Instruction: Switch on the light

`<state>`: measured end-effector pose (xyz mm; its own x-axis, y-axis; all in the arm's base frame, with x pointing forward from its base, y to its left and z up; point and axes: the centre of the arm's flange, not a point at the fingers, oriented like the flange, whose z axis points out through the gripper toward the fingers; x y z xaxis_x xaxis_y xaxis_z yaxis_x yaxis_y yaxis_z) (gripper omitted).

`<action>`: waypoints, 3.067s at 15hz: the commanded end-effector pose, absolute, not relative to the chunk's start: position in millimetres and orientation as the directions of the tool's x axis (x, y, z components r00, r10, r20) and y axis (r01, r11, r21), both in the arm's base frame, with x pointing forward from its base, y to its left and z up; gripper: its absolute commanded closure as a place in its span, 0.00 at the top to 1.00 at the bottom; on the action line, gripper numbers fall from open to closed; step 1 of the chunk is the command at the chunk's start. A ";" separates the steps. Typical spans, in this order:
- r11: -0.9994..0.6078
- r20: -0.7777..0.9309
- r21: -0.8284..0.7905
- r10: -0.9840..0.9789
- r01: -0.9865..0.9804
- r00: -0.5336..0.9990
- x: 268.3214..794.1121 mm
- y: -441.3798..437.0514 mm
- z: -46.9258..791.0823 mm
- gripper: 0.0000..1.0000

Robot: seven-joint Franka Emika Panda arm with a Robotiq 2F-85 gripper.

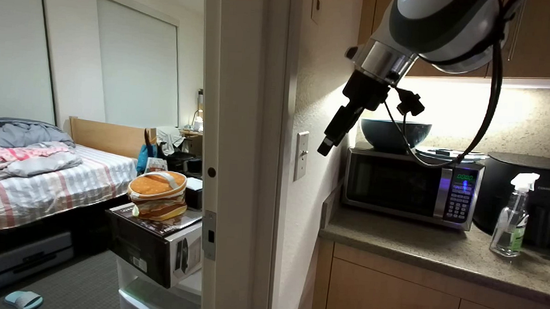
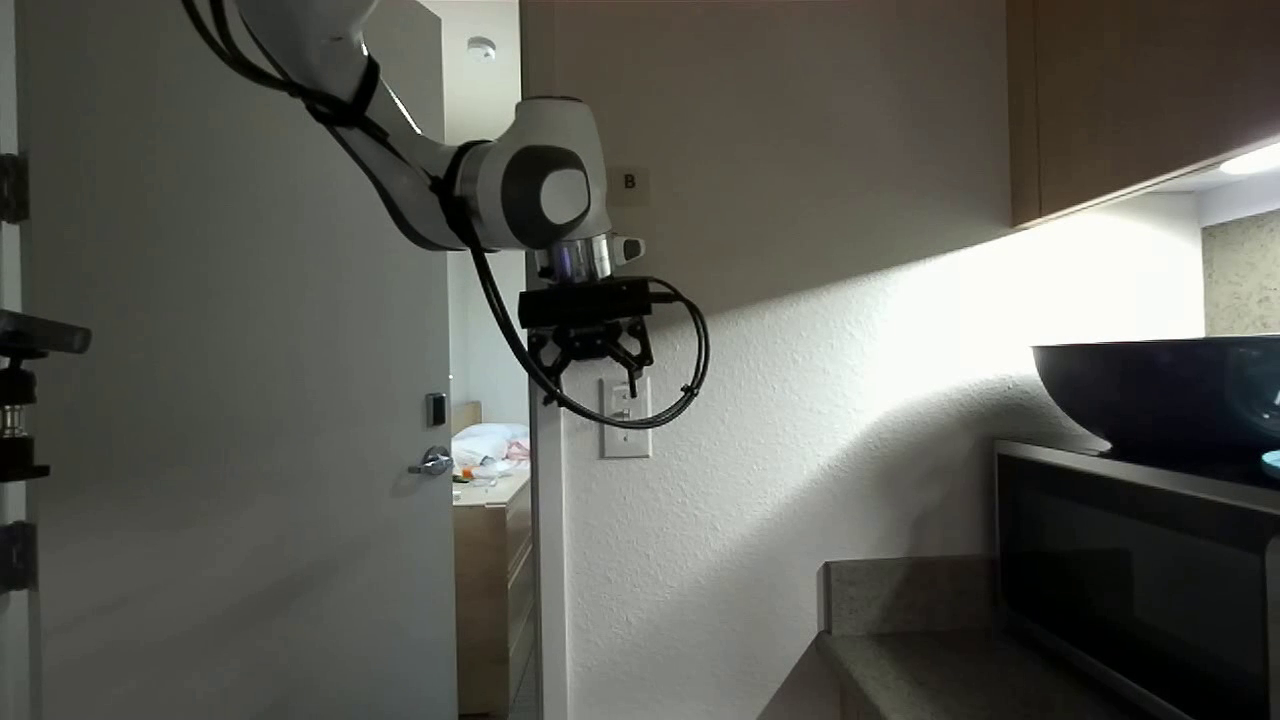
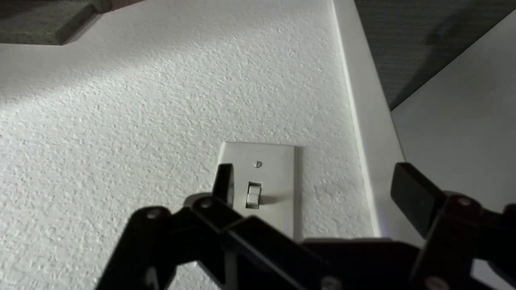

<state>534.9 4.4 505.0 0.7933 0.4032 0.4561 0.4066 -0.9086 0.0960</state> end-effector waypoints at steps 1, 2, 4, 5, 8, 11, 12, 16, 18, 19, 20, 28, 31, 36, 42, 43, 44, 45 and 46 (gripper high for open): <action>-0.922 0.517 0.087 0.365 0.376 0.774 536.9 7.8 504.5 1.00; -0.928 0.542 0.087 0.349 0.362 0.765 539.3 8.7 505.9 1.00; -0.935 0.575 0.087 0.329 0.344 0.749 545.5 9.2 507.5 1.00; -0.940 0.587 0.088 0.317 0.330 0.745 548.8 8.7 507.3 1.00; -0.955 0.590 0.091 0.279 0.281 0.758 557.5 6.8 504.1 1.00; -0.949 0.576 0.085 0.295 0.303 0.762 552.5 6.2 502.8 1.00; -0.952 0.581 0.092 0.289 0.292 0.761 555.0 3.9 500.9 1.00; -0.958 0.584 0.090 0.271 0.270 0.765 559.6 -3.7 497.8 1.00; -0.960 0.584 0.090 0.265 0.264 0.767 560.5 -6.6 496.8 1.00; -0.961 0.583 0.089 0.264 0.262 0.768 560.9 -7.5 496.5 1.00; -0.962 0.585 0.089 0.262 0.260 0.768 561.3 -8.6 496.1 1.00; -0.964 0.651 0.107 0.252 0.242 0.716 564.9 -8.3 500.4 1.00; -0.970 0.654 0.119 0.238 0.212 0.718 567.9 -13.3 498.2 1.00; -0.980 0.659 0.105 0.194 0.167 0.726 573.6 -23.8 492.6 1.00; -0.984 0.653 0.089 0.173 0.152 0.737 579.3 -29.7 489.8 1.00; -0.985 0.652 0.087 0.171 0.151 0.739 579.9 -30.1 489.6 1.00; -0.985 0.650 0.086 0.170 0.151 0.741 580.2 -30.5 489.2 1.00; -0.985 0.645 0.087 0.170 0.149 0.745 580.8 -30.7 488.7 1.00; -0.986 0.637 0.094 0.168 0.140 0.752 579.7 -29.5 489.2 1.00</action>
